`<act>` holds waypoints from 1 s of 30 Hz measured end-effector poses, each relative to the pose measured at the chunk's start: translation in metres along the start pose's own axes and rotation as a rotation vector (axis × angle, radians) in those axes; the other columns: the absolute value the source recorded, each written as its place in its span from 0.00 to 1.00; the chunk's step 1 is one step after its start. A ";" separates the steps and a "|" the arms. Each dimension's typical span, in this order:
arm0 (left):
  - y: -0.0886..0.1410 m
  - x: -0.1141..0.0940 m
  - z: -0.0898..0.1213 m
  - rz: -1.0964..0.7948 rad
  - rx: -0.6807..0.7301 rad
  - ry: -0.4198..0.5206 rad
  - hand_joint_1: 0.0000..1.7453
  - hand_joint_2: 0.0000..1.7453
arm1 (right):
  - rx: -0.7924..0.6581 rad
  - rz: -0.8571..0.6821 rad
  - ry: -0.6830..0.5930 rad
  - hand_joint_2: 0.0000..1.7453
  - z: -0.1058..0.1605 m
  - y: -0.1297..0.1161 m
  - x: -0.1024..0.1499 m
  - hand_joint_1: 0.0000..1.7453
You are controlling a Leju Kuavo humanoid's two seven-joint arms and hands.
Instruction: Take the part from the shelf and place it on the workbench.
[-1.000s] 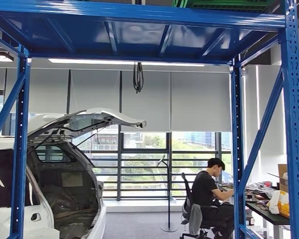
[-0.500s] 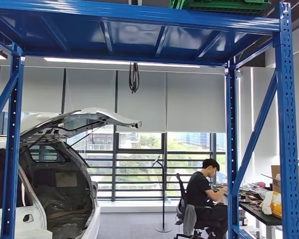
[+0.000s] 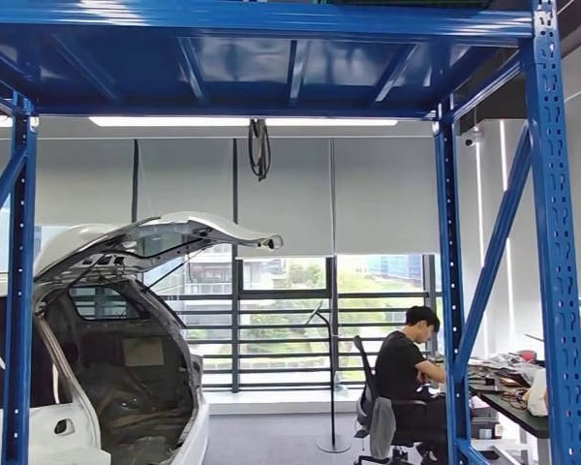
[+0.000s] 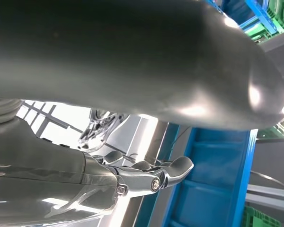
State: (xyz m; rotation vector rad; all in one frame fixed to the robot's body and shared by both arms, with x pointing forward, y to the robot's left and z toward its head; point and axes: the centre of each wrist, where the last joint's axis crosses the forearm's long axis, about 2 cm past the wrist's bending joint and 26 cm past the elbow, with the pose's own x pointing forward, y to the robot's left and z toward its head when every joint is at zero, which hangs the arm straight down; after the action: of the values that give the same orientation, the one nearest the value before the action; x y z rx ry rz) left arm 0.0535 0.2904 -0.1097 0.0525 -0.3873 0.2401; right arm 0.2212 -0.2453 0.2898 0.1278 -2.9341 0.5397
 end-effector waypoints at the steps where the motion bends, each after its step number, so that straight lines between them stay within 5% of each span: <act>1: 0.000 0.000 0.000 0.000 0.000 -0.001 0.00 0.00 | 0.000 0.000 0.000 0.00 0.000 0.000 0.000 0.00; 30: -0.006 -0.002 0.001 -0.003 -0.026 -0.005 0.00 0.00 | 0.013 0.011 0.004 0.00 0.003 0.000 0.004 0.00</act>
State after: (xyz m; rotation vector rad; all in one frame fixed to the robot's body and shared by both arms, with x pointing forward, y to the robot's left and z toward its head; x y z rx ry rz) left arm 0.0530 0.2839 -0.1098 0.0280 -0.3954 0.2321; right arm 0.2172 -0.2470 0.2876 0.1116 -2.9293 0.5596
